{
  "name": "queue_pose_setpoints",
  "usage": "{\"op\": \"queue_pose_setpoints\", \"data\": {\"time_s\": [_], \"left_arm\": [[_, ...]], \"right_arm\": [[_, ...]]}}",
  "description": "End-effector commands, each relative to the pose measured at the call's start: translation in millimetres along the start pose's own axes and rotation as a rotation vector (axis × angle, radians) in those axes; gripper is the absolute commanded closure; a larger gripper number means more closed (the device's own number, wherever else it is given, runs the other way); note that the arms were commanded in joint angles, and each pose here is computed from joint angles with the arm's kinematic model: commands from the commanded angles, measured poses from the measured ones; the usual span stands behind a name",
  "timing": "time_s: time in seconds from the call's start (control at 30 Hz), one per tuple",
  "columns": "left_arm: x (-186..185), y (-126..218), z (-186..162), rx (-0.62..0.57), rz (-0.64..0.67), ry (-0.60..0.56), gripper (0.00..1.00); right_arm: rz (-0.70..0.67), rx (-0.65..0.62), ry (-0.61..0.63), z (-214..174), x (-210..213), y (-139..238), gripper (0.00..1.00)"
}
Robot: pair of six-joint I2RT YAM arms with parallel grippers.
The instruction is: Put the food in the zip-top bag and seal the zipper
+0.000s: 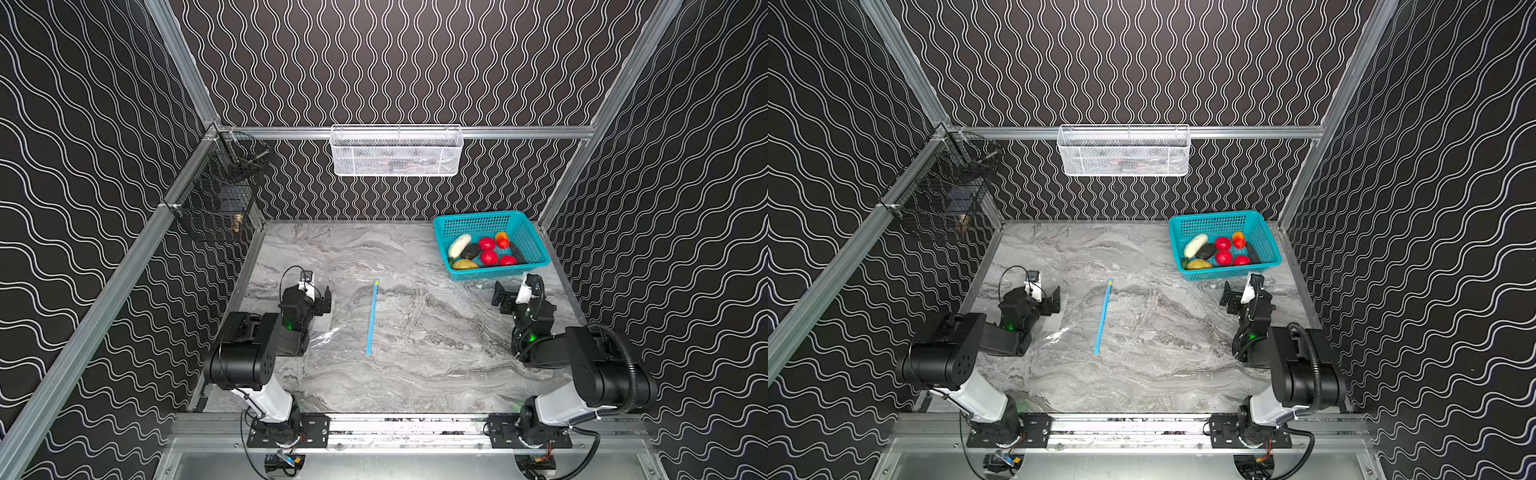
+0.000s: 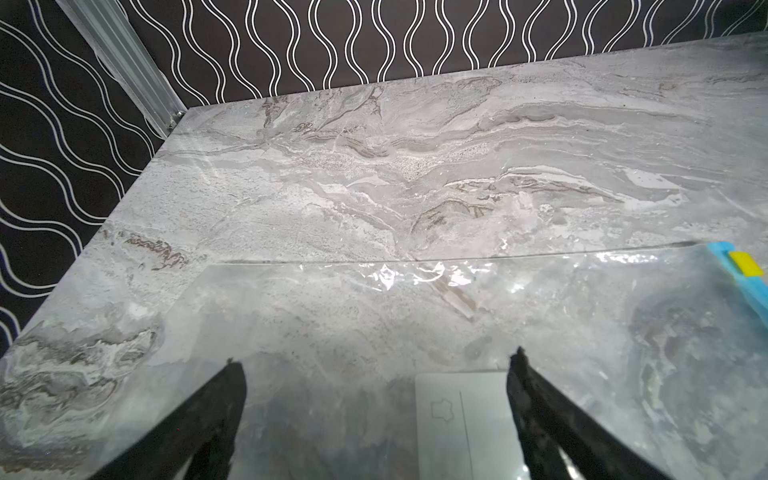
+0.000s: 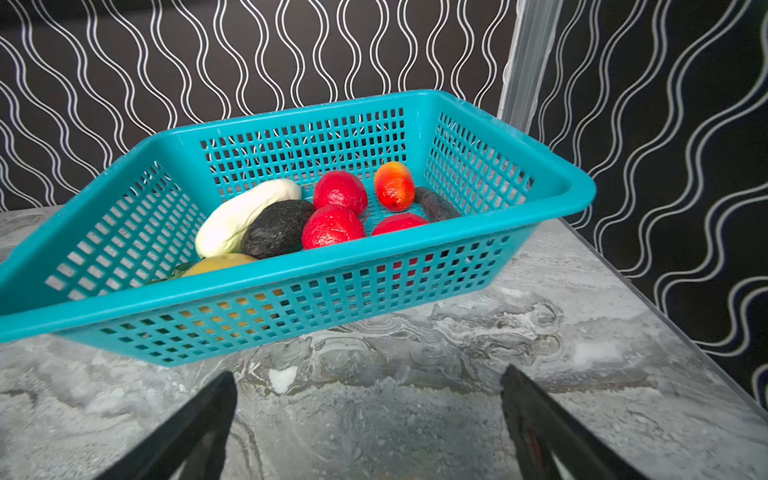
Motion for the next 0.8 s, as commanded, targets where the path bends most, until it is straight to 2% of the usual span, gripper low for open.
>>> {"op": "queue_pose_setpoints", "data": {"time_s": [0.0,0.63,0.77], "left_arm": [[0.6,-0.9,5.5,-0.026,-0.002,-0.005,0.01],[-1.0,-1.1,6.0,-0.024,0.007,-0.017,0.01],[-3.4,0.9,6.5,-0.033,0.009,-0.030,0.01]], "right_arm": [[0.056,-0.050,0.022,7.0,6.5,5.6,0.00],[0.058,-0.043,0.023,6.1,6.7,4.5,0.00],[-0.003,-0.019,0.000,6.6,0.9,-2.3,0.00]]}}
Point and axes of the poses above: each gripper's point midway between its finger pads, its own y axis back along the fingers, its own x axis along the line the jaws close on, z = x × y, the point moved 6 cm from there along y, back along the fingers, and after that the axes turned 13 degrees about -y, right-handed, at the moved point
